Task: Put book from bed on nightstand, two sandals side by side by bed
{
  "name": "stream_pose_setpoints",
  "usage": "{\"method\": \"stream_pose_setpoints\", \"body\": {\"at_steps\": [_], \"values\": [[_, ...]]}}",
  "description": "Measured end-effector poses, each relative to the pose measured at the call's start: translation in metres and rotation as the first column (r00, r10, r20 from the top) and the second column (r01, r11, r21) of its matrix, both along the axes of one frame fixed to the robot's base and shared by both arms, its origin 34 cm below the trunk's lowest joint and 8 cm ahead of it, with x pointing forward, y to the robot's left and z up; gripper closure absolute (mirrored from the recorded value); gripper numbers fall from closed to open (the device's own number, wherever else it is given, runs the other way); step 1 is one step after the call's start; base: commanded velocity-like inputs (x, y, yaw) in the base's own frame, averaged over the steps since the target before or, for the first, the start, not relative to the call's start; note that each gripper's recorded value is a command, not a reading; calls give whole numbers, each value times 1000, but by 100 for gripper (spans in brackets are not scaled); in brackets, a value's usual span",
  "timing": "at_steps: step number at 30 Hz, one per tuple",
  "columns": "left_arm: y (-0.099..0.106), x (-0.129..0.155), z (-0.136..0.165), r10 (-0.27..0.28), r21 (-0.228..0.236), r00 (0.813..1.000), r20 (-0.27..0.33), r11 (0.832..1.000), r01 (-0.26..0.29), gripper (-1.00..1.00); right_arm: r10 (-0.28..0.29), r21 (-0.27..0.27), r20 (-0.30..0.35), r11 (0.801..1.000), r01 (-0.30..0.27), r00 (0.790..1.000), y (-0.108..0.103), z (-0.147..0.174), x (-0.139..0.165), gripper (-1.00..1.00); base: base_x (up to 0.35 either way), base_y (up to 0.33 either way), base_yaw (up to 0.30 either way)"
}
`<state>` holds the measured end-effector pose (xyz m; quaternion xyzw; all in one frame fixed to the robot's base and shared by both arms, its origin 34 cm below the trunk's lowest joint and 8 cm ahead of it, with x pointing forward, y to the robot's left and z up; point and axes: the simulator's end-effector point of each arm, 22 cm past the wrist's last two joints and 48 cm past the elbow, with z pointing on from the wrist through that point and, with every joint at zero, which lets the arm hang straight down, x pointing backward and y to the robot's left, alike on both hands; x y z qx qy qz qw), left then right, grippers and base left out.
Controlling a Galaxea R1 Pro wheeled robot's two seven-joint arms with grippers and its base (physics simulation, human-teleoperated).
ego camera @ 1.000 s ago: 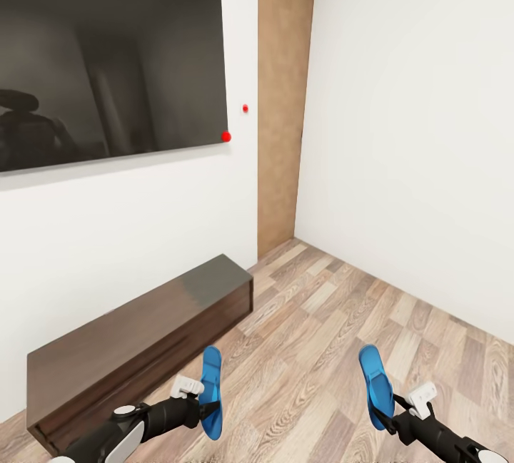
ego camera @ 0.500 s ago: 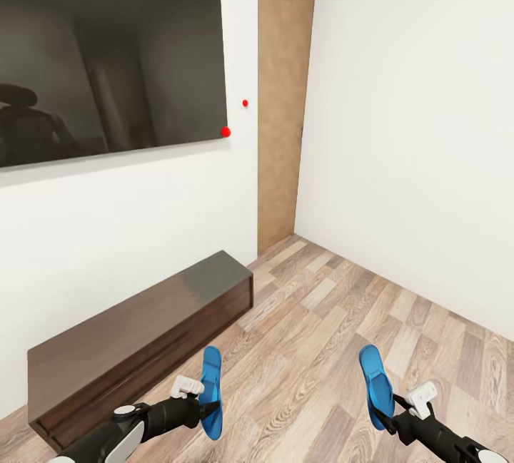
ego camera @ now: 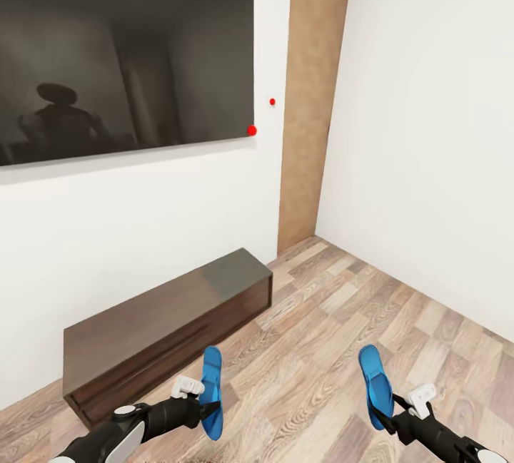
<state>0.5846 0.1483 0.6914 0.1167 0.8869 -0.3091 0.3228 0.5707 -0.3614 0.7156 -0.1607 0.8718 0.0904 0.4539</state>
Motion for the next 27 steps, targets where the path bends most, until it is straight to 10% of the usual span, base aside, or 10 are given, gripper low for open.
{"method": "stream_pose_setpoints", "body": {"at_steps": [27], "values": [[0,-13,-19,10,12,999,-49,1000,-9,100,4,29,-41,1000,-3,999,13,-17,-10,100,0,0,275]]}}
